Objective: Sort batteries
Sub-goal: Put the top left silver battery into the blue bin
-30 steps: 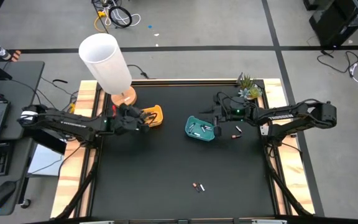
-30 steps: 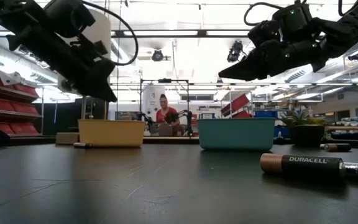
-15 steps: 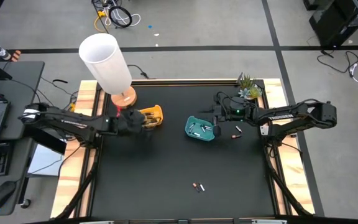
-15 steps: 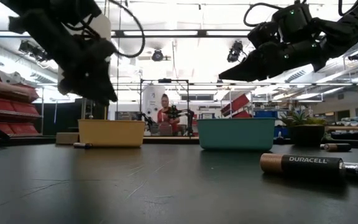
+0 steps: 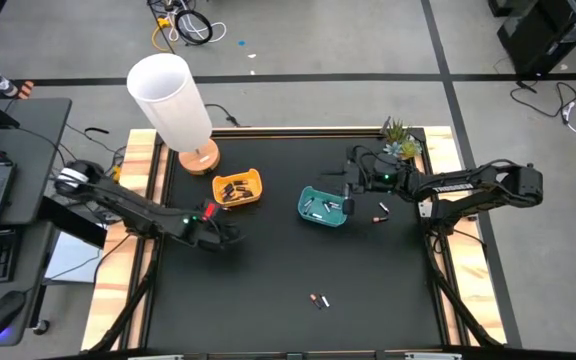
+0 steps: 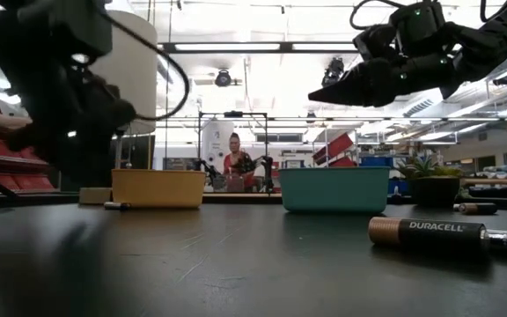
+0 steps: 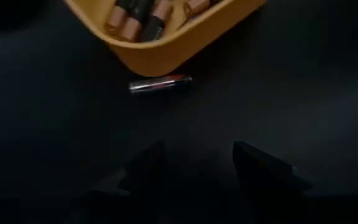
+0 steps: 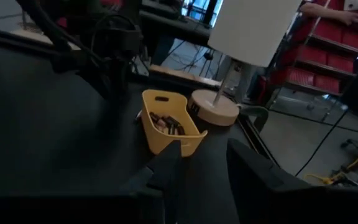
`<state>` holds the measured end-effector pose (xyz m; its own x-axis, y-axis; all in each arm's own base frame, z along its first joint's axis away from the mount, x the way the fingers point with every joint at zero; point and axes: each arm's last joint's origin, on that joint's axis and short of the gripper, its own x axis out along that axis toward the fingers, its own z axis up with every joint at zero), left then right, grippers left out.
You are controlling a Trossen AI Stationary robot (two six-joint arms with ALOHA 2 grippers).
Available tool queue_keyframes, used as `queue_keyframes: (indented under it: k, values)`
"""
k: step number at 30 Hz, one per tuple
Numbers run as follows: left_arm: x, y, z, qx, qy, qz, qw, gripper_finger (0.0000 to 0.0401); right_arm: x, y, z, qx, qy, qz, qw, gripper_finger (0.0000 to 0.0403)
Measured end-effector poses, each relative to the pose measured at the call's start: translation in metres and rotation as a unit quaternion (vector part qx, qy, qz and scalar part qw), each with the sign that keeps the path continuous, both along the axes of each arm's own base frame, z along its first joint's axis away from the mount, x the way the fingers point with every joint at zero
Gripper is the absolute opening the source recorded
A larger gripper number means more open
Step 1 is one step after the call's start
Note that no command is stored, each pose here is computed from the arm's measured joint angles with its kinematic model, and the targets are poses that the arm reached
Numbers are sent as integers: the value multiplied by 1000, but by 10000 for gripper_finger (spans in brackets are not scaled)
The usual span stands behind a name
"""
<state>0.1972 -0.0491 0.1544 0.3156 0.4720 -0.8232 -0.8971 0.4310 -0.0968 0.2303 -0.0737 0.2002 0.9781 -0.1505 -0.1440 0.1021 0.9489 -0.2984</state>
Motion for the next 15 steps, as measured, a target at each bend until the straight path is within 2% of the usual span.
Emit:
queue_keyframes:
  k: [6, 12, 15]
  values:
    - [14, -2, -22, 6, 12, 2, 1000, 235, 0, -1, -1, -4, 5, -2, 1000, 114]
    - [17, 3, -31, 23, 37, 11, 999, 311, 0, -1, -1, -6, 5, 3, 1000, 114]
    - [17, 6, -30, 58, 21, 26, 998, 340, 0, -1, -1, -6, 5, 3, 1000, 114]
